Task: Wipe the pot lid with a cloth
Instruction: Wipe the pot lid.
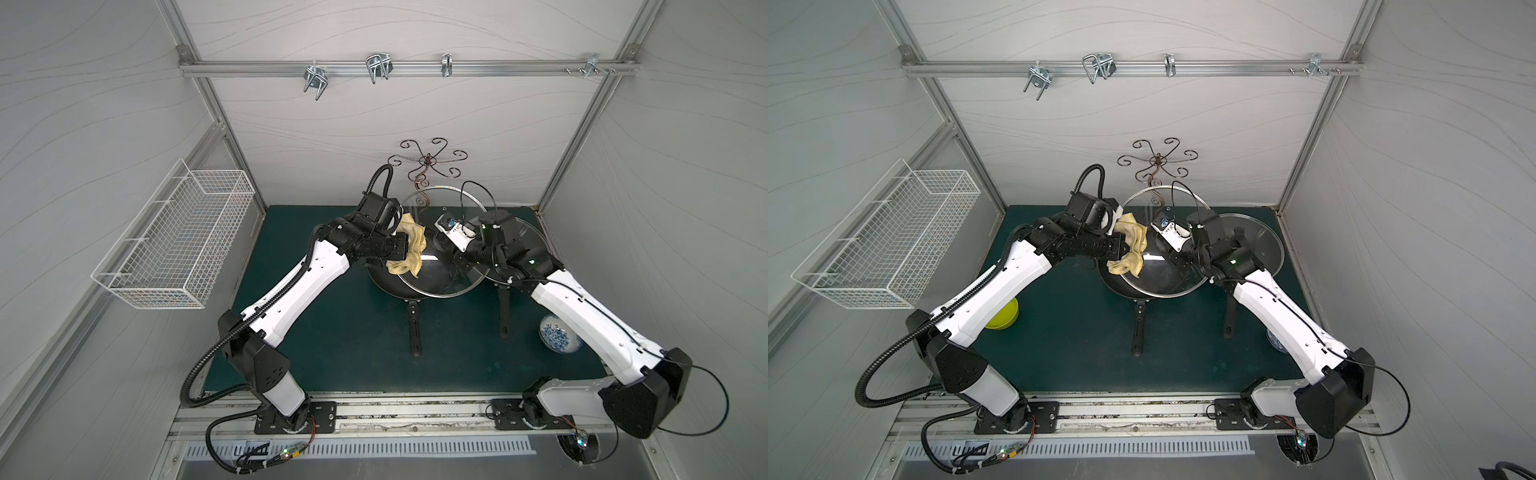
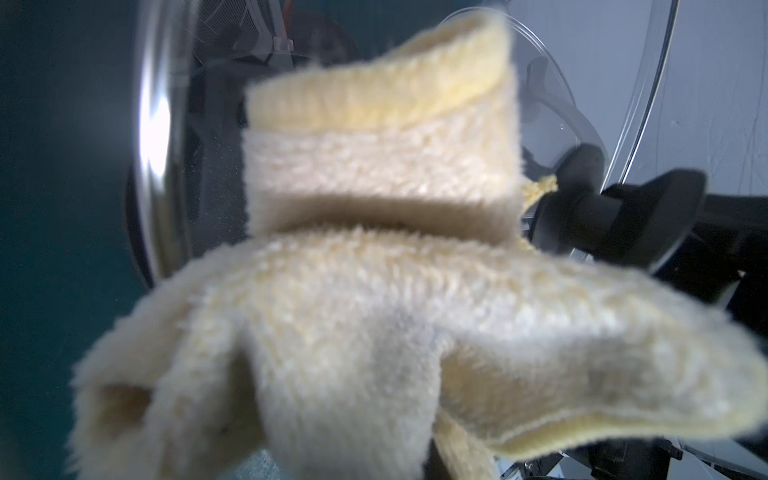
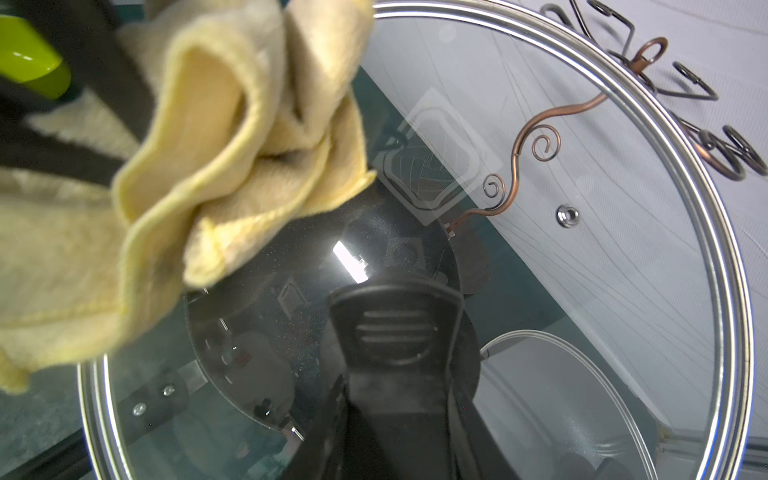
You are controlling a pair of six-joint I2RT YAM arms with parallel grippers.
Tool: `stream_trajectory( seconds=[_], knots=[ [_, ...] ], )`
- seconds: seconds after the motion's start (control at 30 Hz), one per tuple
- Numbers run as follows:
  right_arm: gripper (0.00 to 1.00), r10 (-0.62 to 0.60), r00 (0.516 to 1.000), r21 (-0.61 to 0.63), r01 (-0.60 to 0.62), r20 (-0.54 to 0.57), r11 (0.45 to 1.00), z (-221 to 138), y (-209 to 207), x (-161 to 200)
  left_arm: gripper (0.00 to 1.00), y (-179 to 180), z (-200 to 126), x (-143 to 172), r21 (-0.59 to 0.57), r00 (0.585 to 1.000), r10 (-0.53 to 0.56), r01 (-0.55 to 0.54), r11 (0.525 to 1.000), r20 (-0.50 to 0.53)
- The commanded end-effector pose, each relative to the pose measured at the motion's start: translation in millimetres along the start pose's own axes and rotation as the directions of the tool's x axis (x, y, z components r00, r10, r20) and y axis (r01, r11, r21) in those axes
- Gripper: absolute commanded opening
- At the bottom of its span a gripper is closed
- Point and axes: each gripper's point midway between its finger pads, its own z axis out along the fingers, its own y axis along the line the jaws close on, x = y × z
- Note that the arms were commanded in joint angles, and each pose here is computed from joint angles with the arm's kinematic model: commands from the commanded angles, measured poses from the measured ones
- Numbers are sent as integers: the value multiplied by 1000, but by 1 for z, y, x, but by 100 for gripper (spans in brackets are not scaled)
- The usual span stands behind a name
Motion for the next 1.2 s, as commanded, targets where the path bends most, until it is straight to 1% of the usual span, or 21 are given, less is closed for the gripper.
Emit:
stream_trajectory(
  seconds=[0.0, 0.1, 0.13, 0.17, 0.3, 0.43, 0.53, 0.63, 0.73, 0.8, 0.9, 1.0, 1.07, 1.13, 1.17],
  knots=[
    [0, -179, 933, 74, 163, 312, 984, -60, -3, -83, 0, 9, -12, -27, -31, 996, 17, -14, 999, 83],
    [0, -255, 920, 77, 243, 298, 967, -61, 10, -83, 0, 8, -12, -33, -32, 995, 51, -49, 998, 84],
    [0, -278, 912, 76, 268, 300, 960, -61, 15, -84, 0, 10, -8, -30, -39, 996, 58, -56, 998, 67],
    [0, -297, 906, 74, 289, 302, 955, -61, 20, -85, 0, 6, -15, -40, -32, 994, 65, -63, 998, 91],
    [0, -367, 882, 47, 370, 296, 928, -57, 42, -87, 0, -2, -10, -47, -6, 991, 102, -102, 995, 85],
    [0, -428, 848, 22, 444, 313, 896, -54, 64, -92, 0, -11, -6, -53, 21, 987, 143, -145, 989, 71],
    [0, -465, 825, -6, 492, 322, 870, -50, 79, -93, 0, -19, -2, -51, 56, 985, 170, -172, 983, 38],
    [0, -477, 812, -9, 509, 335, 861, -47, 83, -96, 0, -33, 5, -38, 96, 974, 226, -225, 970, -8],
    [0, -471, 815, -10, 503, 338, 864, -45, 83, -100, 0, -47, 14, -23, 107, 960, 278, -273, 956, -38],
    [0, -466, 818, -10, 498, 338, 867, -45, 82, -101, 0, -57, 19, -13, 123, 955, 290, -282, 952, -57],
    [0, -460, 826, -4, 488, 325, 873, -43, 80, -99, 0, -63, 26, -9, 129, 961, 269, -259, 957, -67],
    [0, -455, 835, 2, 478, 310, 878, -45, 77, -97, 0, -60, 24, -16, 102, 966, 257, -252, 962, -38],
    [0, -440, 844, 1, 462, 307, 887, -46, 74, -95, 0, -55, 17, -27, 54, 965, 261, -262, 964, 12],
    [0, -418, 859, -7, 439, 295, 899, -47, 71, -91, 0, -43, 10, -39, -29, 962, 263, -261, 965, 71],
    [0, -404, 869, -10, 424, 287, 905, -47, 68, -88, 0, -39, 6, -44, -49, 958, 271, -267, 962, 96]
  ],
)
